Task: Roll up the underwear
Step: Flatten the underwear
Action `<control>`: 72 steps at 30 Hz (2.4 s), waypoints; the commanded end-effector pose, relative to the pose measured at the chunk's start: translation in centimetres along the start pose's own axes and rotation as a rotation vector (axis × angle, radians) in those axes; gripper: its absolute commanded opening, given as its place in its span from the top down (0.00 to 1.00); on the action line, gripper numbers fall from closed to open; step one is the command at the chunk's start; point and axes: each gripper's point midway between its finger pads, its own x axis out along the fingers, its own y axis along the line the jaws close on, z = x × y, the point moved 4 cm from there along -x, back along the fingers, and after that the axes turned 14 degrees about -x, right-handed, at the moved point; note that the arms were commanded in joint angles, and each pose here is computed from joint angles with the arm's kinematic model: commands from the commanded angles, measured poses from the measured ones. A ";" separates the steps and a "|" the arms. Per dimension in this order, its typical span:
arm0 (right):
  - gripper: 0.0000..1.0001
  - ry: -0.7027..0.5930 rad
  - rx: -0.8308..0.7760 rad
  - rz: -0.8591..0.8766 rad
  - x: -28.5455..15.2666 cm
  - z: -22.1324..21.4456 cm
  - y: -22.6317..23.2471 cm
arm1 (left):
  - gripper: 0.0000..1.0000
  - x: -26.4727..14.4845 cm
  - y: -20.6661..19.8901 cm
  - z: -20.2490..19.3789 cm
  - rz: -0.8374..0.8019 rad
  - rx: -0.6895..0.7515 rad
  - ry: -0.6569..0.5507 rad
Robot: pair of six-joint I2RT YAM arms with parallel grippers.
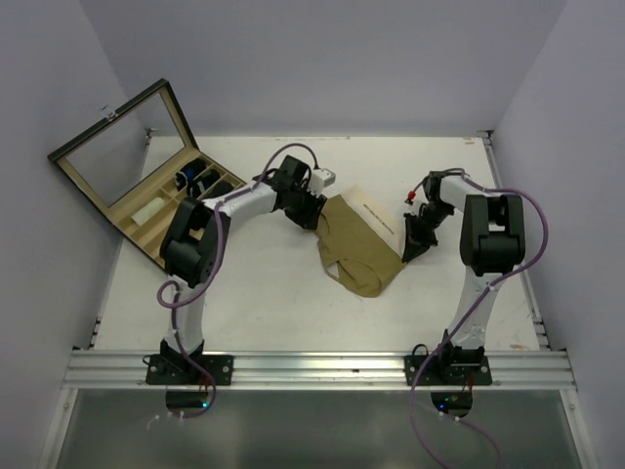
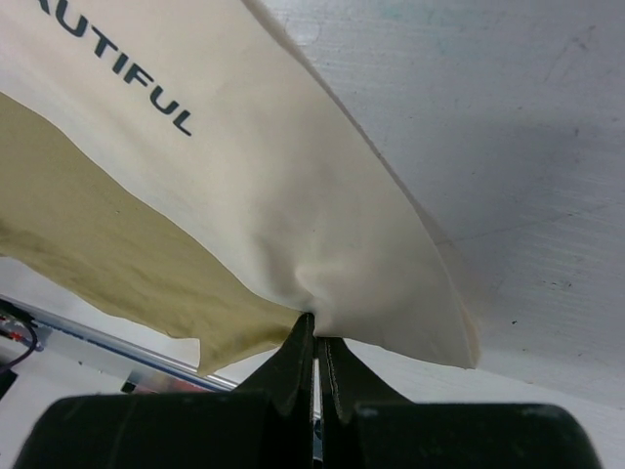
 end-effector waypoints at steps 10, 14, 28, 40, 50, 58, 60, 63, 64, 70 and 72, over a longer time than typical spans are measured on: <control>1.00 -0.009 -0.014 0.024 -0.2 0.2 0.2 | 0.57 1.1 1.0 -1.1 0.008 -0.049 -0.027; 1.00 -0.009 -0.019 0.027 -0.1 0.3 0.2 | 1.00 0.8 0.5 -0.2 -0.010 -0.042 -0.049; 1.00 -0.018 -0.045 0.039 0.0 0.6 0.2 | 1.00 1.1 -8.2 7.5 -0.056 0.234 -0.176; 1.00 -0.018 -0.044 0.040 0.0 0.4 0.3 | 0.43 -5.9 -4.6 -2.9 -0.156 0.208 0.007; 1.00 -0.011 -0.042 0.033 0.3 0.0 0.1 | 0.44 -5.4 -4.4 -6.8 -0.240 0.401 -0.017; 1.00 -0.015 -0.045 0.032 0.2 0.1 0.2 | 0.43 -1.6 -4.2 -4.1 -0.201 0.208 -0.076; 1.00 -0.013 -0.044 0.035 0.3 0.0 0.1 | 0.43 -1.2 -4.4 -4.0 -0.217 0.174 -0.075; 1.00 -0.013 -0.042 0.034 0.4 0.0 0.1 | 0.43 -1.0 -5.1 -3.8 -0.264 0.159 -0.100; 1.00 -0.013 -0.042 0.035 0.4 -0.1 0.1 | 0.43 -0.9 -5.2 -3.9 -0.273 0.161 -0.109; 1.00 -0.017 -0.045 0.036 0.2 0.0 0.2 | 0.79 -0.3 -5.2 -4.4 -0.298 0.168 -0.080; 1.00 -0.020 -0.046 0.035 0.1 0.1 0.3 | 0.96 -0.6 -5.3 -4.1 -0.302 0.195 -0.073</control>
